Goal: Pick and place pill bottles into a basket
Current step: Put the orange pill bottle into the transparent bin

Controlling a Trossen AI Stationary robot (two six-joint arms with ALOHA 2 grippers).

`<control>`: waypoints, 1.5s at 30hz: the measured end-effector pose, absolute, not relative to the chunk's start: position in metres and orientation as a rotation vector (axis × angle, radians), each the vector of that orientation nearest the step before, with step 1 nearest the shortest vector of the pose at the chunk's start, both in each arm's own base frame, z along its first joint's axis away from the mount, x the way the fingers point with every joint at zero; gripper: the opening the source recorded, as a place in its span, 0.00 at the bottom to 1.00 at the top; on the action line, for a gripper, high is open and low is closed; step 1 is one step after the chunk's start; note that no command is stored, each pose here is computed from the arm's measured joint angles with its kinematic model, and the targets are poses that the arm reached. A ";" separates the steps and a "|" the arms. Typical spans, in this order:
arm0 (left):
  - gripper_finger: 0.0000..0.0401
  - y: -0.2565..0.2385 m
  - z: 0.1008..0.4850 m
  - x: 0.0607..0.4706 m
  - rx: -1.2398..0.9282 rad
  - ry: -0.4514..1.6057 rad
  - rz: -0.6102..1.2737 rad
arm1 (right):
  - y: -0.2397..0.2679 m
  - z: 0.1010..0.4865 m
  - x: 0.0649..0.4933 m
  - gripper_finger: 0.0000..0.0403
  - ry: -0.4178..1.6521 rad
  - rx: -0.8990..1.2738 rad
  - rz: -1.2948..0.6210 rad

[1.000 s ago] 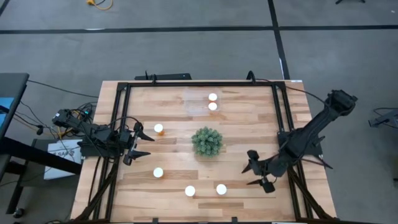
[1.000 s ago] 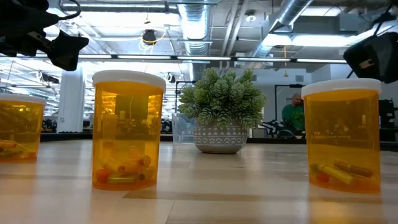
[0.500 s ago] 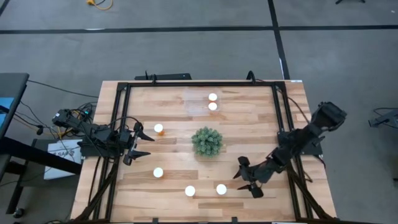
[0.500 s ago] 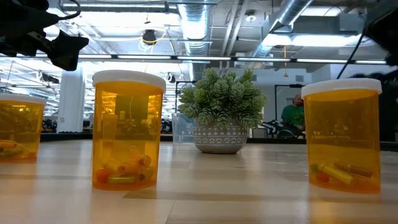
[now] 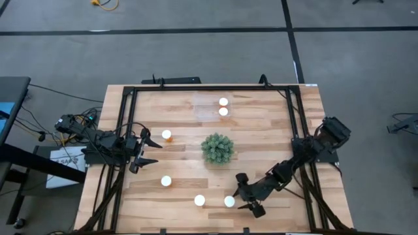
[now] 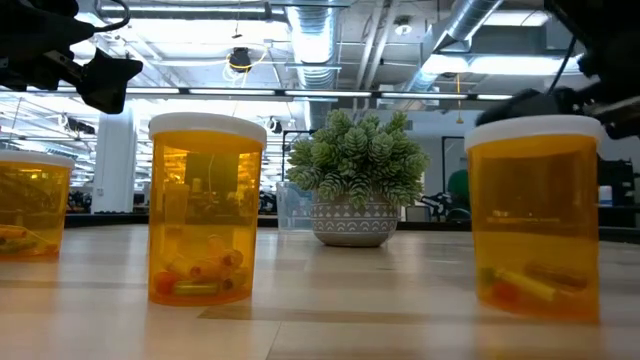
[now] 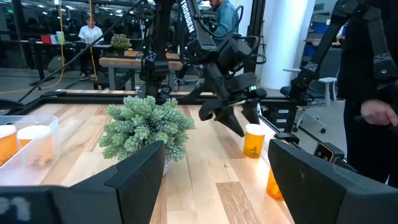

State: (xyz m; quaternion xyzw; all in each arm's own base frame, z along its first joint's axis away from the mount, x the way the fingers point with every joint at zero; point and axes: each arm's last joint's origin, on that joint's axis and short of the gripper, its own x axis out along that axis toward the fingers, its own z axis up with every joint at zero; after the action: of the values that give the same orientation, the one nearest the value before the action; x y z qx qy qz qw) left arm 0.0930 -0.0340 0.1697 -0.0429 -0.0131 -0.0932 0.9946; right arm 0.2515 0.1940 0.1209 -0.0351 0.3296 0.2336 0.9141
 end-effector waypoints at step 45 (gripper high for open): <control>0.69 -0.034 0.170 0.093 -0.086 -0.026 -0.187 | 0.196 0.125 0.300 0.50 0.628 -0.184 0.485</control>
State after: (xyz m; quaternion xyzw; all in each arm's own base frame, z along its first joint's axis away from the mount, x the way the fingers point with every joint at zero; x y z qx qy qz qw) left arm 0.0930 -0.0339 0.1696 -0.0428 -0.0130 -0.0931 0.9946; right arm 0.2997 0.1959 0.1246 -0.0894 0.3053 0.2357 0.9183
